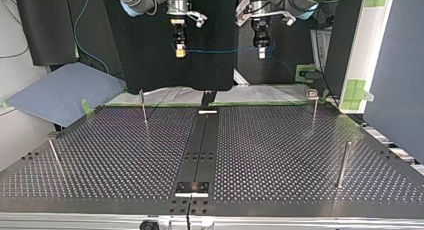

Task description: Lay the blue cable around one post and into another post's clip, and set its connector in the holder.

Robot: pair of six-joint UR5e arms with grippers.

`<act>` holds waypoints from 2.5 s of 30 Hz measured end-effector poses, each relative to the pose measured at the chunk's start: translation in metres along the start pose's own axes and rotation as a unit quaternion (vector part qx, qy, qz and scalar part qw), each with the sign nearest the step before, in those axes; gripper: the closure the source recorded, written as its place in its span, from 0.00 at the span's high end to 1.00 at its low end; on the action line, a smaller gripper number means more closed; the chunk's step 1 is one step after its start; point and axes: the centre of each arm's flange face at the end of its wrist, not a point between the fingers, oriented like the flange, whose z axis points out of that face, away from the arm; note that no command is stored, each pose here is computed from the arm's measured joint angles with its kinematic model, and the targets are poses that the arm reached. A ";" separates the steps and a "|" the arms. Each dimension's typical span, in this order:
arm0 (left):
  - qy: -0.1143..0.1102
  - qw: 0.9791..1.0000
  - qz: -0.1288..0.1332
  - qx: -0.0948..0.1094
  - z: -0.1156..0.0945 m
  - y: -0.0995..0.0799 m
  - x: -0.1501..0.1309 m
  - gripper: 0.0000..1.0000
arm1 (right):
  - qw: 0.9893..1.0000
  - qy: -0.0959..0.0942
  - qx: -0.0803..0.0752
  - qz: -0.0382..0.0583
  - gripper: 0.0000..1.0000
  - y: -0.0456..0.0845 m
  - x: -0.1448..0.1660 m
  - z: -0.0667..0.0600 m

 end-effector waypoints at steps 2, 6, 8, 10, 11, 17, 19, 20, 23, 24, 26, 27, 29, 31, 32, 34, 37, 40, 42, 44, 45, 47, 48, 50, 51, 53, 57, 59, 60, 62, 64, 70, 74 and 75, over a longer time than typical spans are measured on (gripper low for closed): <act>-0.002 1.000 -0.005 -0.018 0.005 0.006 -0.006 0.01 | 1.000 0.003 -0.008 0.005 0.00 0.001 0.008 0.002; -0.006 0.999 -0.020 -0.032 0.014 0.012 -0.017 0.01 | 1.000 0.006 -0.011 0.008 0.00 0.001 0.023 0.003; -0.008 0.999 -0.027 -0.033 0.016 0.012 -0.024 0.01 | 1.000 0.008 -0.008 0.008 0.00 0.002 0.030 0.004; -0.009 0.999 -0.030 -0.034 0.017 0.012 -0.029 0.01 | 1.000 0.012 -0.004 0.008 0.00 0.002 0.038 0.006; -0.010 0.999 -0.031 -0.035 0.018 0.012 -0.032 0.01 | 1.000 0.015 -0.001 0.009 0.00 0.002 0.043 0.007; -0.022 0.998 -0.043 -0.042 0.027 0.008 -0.053 0.01 | 0.998 0.046 0.022 0.025 0.00 -0.004 0.075 0.017; -0.028 0.997 -0.050 -0.045 0.032 0.006 -0.061 0.01 | 0.998 0.055 0.029 0.031 0.00 -0.008 0.087 0.021; -0.031 0.997 -0.054 -0.046 0.035 0.005 -0.065 0.01 | 0.997 0.060 0.034 0.033 0.00 -0.010 0.095 0.023; -0.042 0.996 -0.063 -0.049 0.044 0.002 -0.079 0.01 | 0.995 0.077 0.044 0.040 0.00 -0.016 0.119 0.030; -0.045 0.995 -0.066 -0.051 0.047 0.001 -0.084 0.01 | 0.995 0.080 0.046 0.042 0.00 -0.017 0.124 0.031; -0.053 0.994 -0.072 -0.057 0.052 0.000 -0.095 0.01 | 0.993 0.092 0.054 0.045 0.00 -0.022 0.139 0.033; -0.055 0.994 -0.076 -0.060 0.054 0.000 -0.099 0.01 | 0.992 0.097 0.058 0.047 0.00 -0.023 0.145 0.034; -0.060 0.992 -0.084 -0.071 0.056 0.002 -0.108 0.01 | 0.991 0.108 0.069 0.048 0.00 -0.028 0.158 0.034; -0.064 0.990 -0.093 -0.080 0.057 0.005 -0.115 0.01 | 0.989 0.116 0.077 0.050 0.00 -0.031 0.169 0.033; -0.065 0.990 -0.098 -0.084 0.057 0.007 -0.119 0.01 | 0.988 0.121 0.083 0.052 0.00 -0.032 0.176 0.033; -0.070 0.987 -0.108 -0.093 0.058 0.009 -0.127 0.01 | 0.985 0.132 0.094 0.055 0.00 -0.035 0.189 0.032; -0.076 0.985 -0.117 -0.106 0.060 0.013 -0.140 0.01 | 0.983 0.141 0.106 0.057 0.00 -0.038 0.205 0.031; -0.082 0.982 -0.121 -0.122 0.060 0.018 -0.152 0.01 | 0.980 0.148 0.116 0.058 0.00 -0.040 0.221 0.029; -0.084 0.980 -0.122 -0.130 0.059 0.021 -0.159 0.01 | 0.979 0.152 0.121 0.059 0.00 -0.041 0.230 0.027; -0.086 0.979 -0.125 -0.136 0.058 0.024 -0.166 0.01 | 0.978 0.155 0.125 0.060 0.00 -0.042 0.234 0.026; -0.087 0.979 -0.126 -0.137 0.058 0.025 -0.169 0.01 | 0.978 0.156 0.127 0.062 0.00 -0.043 0.235 0.026; -0.090 0.977 -0.132 -0.141 0.058 0.027 -0.176 0.01 | 0.976 0.159 0.133 0.066 0.00 -0.044 0.237 0.026; -0.092 0.976 -0.136 -0.142 0.058 0.028 -0.180 0.01 | 0.975 0.161 0.135 0.067 0.00 -0.045 0.238 0.026; -0.098 0.974 -0.146 -0.144 0.060 0.029 -0.189 0.01 | 0.974 0.163 0.143 0.068 0.00 -0.048 0.240 0.026; -0.101 0.973 -0.149 -0.145 0.061 0.030 -0.194 0.01 | 0.973 0.164 0.147 0.068 0.00 -0.049 0.241 0.026; -0.107 0.971 -0.157 -0.147 0.063 0.031 -0.205 0.01 | 0.972 0.165 0.155 0.067 0.00 -0.052 0.243 0.027; -0.120 0.967 -0.169 -0.149 0.067 0.032 -0.226 0.01 | 0.968 0.169 0.172 0.066 0.00 -0.058 0.252 0.031; -0.128 0.964 -0.179 -0.151 0.069 0.034 -0.239 0.01 | 0.966 0.172 0.182 0.066 0.00 -0.062 0.258 0.033; -0.131 0.962 -0.183 -0.152 0.069 0.034 -0.244 0.01 | 0.965 0.173 0.187 0.065 0.00 -0.064 0.262 0.035; -0.140 0.959 -0.192 -0.153 0.071 0.036 -0.258 0.01 | 0.963 0.174 0.195 0.064 0.00 -0.068 0.267 0.037; -0.148 0.956 -0.199 -0.155 0.072 0.038 -0.271 0.01 | 0.961 0.174 0.204 0.063 0.00 -0.071 0.273 0.039; -0.171 0.949 -0.213 -0.160 0.075 0.044 -0.308 0.01 | 0.956 0.177 0.225 0.060 0.00 -0.080 0.287 0.044; -0.179 0.946 -0.216 -0.162 0.078 0.047 -0.325 0.01 | 0.954 0.172 0.239 0.057 0.00 -0.087 0.292 0.049; -0.180 0.946 -0.216 -0.162 0.080 0.048 -0.329 0.01 | 0.954 0.170 0.241 0.057 0.00 -0.089 0.293 0.050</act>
